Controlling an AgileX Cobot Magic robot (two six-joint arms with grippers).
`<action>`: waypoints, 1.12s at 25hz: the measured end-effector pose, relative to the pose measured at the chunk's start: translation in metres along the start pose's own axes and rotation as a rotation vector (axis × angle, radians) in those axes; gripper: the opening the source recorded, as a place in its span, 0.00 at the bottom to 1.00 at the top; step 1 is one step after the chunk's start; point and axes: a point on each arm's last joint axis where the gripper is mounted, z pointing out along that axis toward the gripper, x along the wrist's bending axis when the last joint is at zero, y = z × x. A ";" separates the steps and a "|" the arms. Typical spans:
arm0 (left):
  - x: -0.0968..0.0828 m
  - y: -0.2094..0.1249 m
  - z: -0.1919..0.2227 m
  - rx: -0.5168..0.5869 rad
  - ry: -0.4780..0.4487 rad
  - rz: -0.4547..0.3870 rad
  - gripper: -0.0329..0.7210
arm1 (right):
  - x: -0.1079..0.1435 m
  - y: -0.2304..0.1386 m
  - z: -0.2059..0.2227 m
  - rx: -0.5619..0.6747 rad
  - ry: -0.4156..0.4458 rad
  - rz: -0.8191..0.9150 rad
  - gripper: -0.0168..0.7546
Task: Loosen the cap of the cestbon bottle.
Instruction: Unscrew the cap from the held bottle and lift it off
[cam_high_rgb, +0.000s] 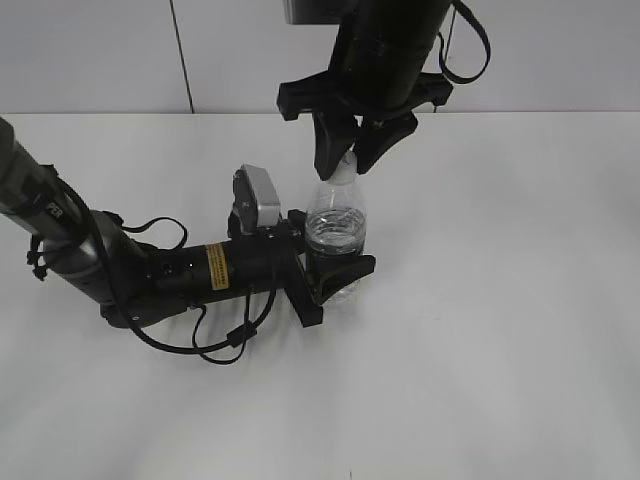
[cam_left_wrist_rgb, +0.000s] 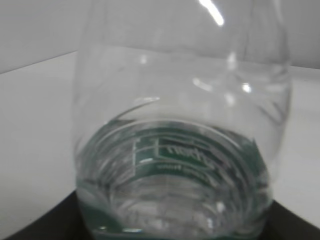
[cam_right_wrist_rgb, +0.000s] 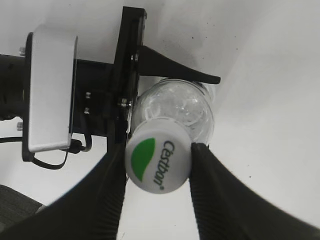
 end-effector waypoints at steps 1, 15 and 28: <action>0.000 0.000 0.000 0.000 0.000 0.000 0.58 | 0.000 0.000 0.000 0.000 0.000 -0.009 0.41; 0.000 0.000 0.000 0.001 0.000 0.004 0.58 | 0.001 0.000 0.000 -0.001 0.006 -0.421 0.41; 0.000 0.000 0.000 -0.003 -0.002 0.015 0.58 | 0.004 0.001 -0.001 -0.034 0.031 -1.183 0.41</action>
